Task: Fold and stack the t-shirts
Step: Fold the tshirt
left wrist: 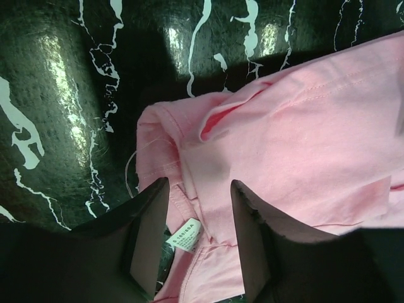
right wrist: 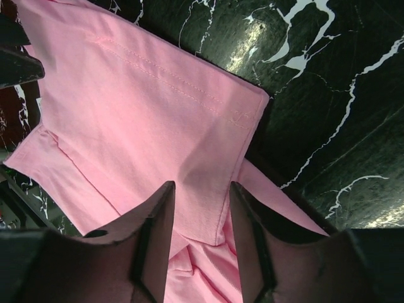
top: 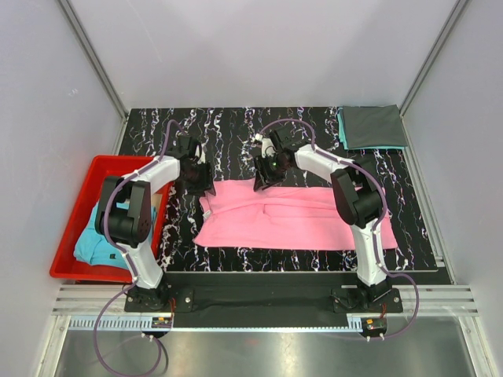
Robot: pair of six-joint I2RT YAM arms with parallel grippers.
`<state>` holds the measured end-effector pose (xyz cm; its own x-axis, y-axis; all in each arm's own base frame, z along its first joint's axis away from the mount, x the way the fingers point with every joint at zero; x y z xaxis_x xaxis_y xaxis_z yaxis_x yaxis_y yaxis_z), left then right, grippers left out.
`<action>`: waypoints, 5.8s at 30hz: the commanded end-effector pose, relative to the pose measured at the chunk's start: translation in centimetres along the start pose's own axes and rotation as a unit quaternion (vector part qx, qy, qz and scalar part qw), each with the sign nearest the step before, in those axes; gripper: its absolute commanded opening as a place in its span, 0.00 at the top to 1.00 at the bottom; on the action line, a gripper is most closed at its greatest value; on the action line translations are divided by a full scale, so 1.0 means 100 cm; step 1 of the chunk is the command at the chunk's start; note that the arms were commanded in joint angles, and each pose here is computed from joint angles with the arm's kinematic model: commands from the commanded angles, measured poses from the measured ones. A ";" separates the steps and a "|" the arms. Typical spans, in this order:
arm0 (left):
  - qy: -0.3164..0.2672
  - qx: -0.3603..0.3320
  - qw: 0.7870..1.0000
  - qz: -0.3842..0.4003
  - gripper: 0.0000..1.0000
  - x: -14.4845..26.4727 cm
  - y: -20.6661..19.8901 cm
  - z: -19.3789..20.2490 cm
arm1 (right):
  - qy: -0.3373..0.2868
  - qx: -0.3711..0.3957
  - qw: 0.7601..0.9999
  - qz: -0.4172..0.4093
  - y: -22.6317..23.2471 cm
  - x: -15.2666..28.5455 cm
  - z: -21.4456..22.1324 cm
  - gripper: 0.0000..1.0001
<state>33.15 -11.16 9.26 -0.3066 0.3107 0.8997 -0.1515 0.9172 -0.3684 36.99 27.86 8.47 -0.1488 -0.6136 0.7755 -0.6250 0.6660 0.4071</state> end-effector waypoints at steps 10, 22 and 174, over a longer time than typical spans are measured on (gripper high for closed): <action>-0.036 -0.027 0.996 0.072 0.88 0.014 -0.026 -0.016 | -0.027 0.018 0.998 -0.045 0.015 0.000 -0.016 0.71; -0.035 -0.040 0.994 0.097 1.00 0.038 -0.045 -0.002 | -0.043 0.033 0.998 -0.045 0.027 0.023 -0.015 1.00; 0.080 -0.154 0.983 -0.052 1.00 0.079 -0.027 0.160 | -0.151 -0.473 0.765 0.410 -0.162 0.298 0.134 0.53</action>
<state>15.31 -15.36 13.15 -0.0980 0.2994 0.9491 0.1549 0.9466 -0.2826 32.63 -5.80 17.85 -0.4767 0.1132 0.8718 0.4944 0.8545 0.1594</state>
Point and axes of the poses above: each gripper's point midway between its finger pads, its own x axis back along the fingers, its own y axis along the line the jaws close on, z = x × y, the point moved 6 cm from there along x, back along the fingers, and after that the axes turned 9 degrees about x, right-handed, at the moved point
